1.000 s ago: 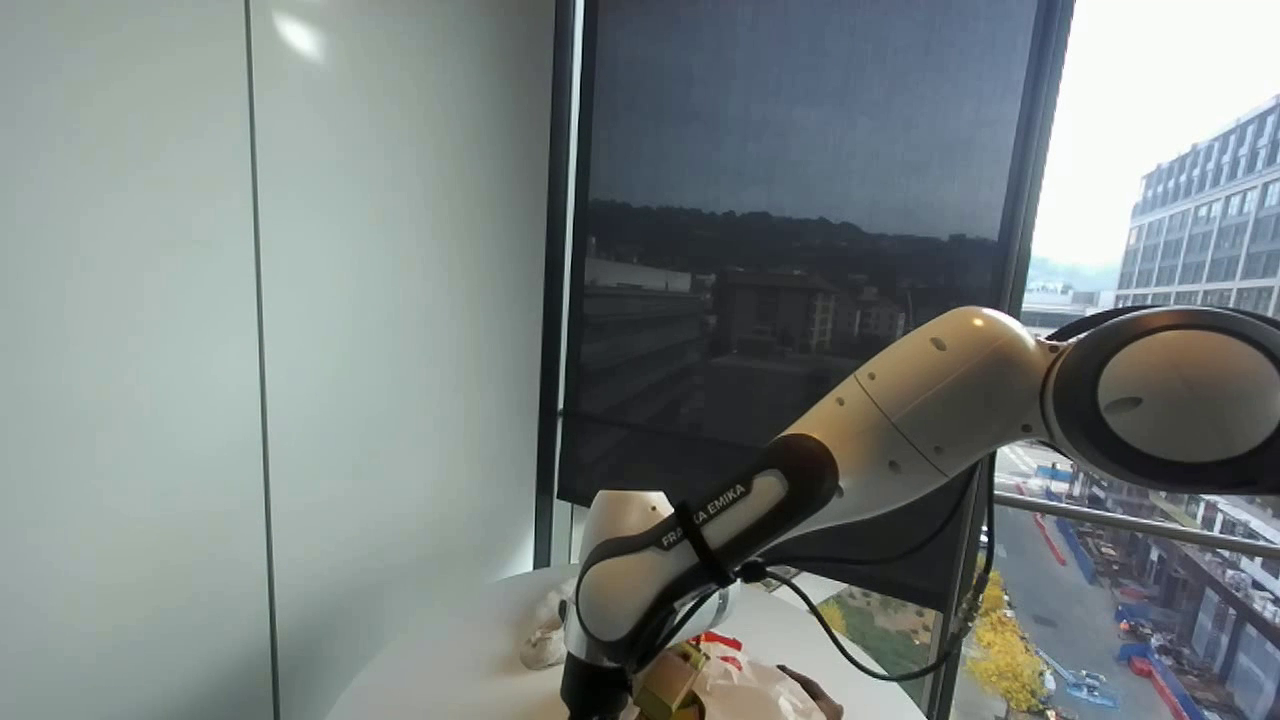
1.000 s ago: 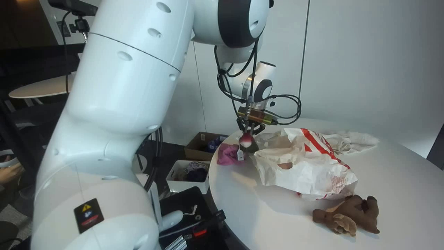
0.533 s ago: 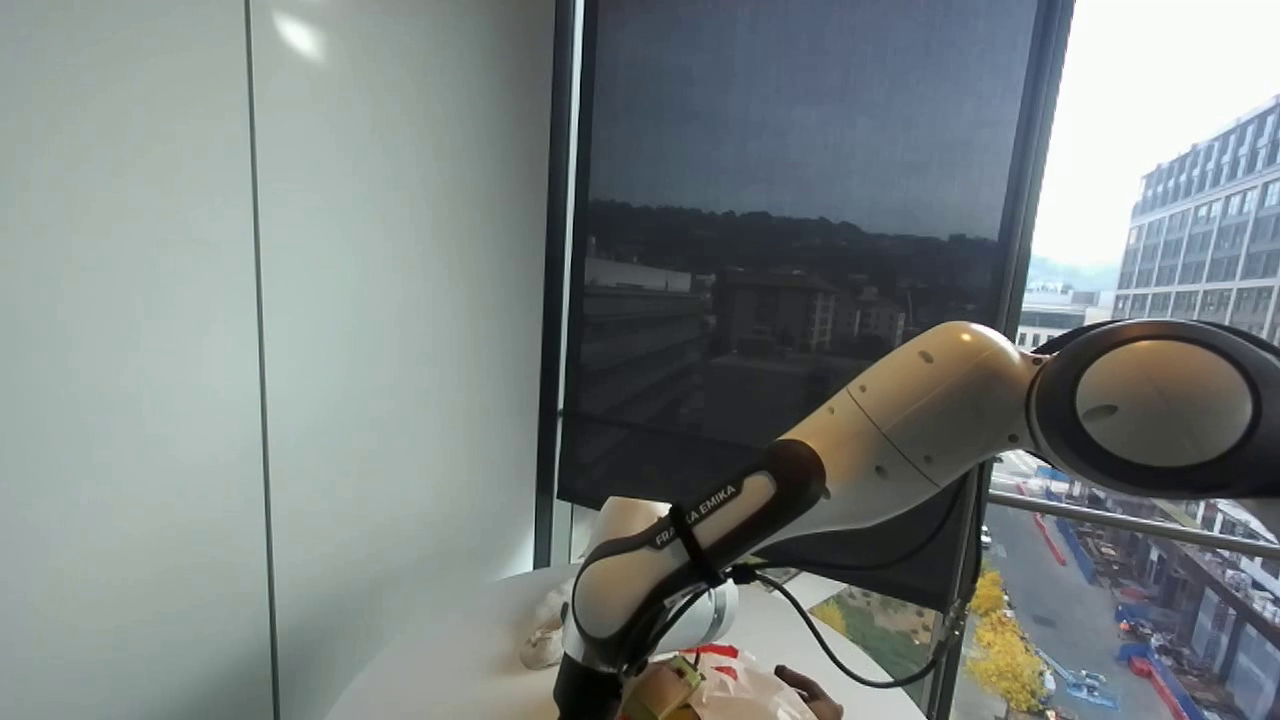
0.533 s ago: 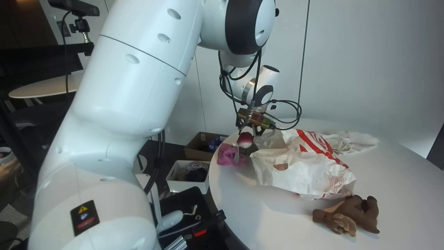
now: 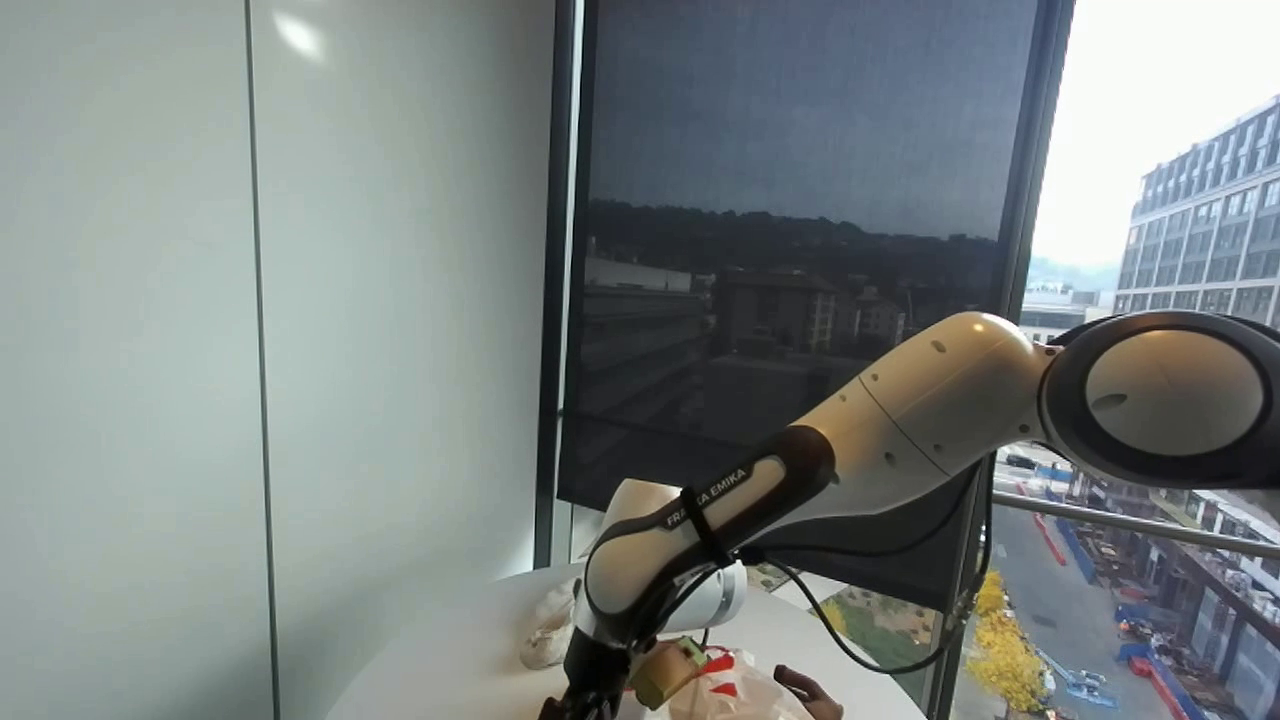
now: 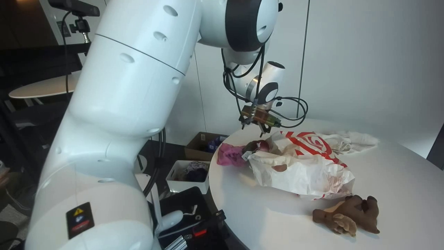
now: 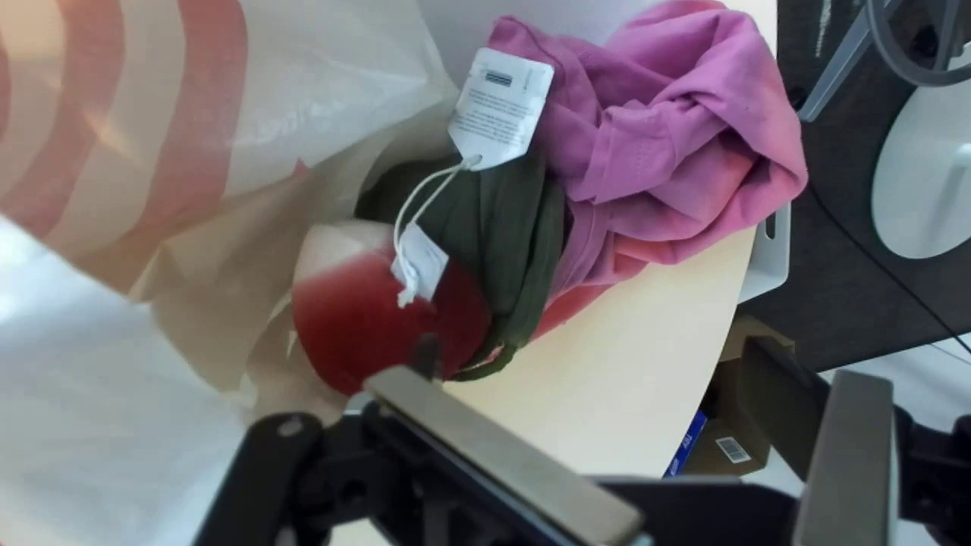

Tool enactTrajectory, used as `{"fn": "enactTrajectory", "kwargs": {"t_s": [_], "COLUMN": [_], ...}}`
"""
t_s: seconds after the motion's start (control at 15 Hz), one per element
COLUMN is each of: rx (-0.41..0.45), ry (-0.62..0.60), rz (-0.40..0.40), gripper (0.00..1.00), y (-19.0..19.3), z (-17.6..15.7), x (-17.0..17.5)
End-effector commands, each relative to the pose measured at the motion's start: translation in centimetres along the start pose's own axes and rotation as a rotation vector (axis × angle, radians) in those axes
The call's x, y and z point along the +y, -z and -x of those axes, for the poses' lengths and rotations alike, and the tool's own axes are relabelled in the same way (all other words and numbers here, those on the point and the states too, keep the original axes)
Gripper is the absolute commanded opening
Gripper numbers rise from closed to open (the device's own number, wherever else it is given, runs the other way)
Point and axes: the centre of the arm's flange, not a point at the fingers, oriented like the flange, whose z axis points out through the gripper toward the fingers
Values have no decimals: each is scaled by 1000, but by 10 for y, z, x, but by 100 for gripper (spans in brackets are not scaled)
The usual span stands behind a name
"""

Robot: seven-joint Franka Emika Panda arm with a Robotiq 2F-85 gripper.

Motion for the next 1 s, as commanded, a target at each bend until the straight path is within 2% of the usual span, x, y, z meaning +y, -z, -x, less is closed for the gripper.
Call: {"fn": "enactTrajectory", "kwargs": {"t_s": [0.0,0.2,0.6,0.93], "rx": [19,-22,-15,63], "ry": [-60,-115,-163,-187], "rz": [-13,-15,84,274], "gripper": [99,100,100,100], "y": [21,14,-19,-28], "z": [18,32,49,50], "x": [19,39,91,133]}}
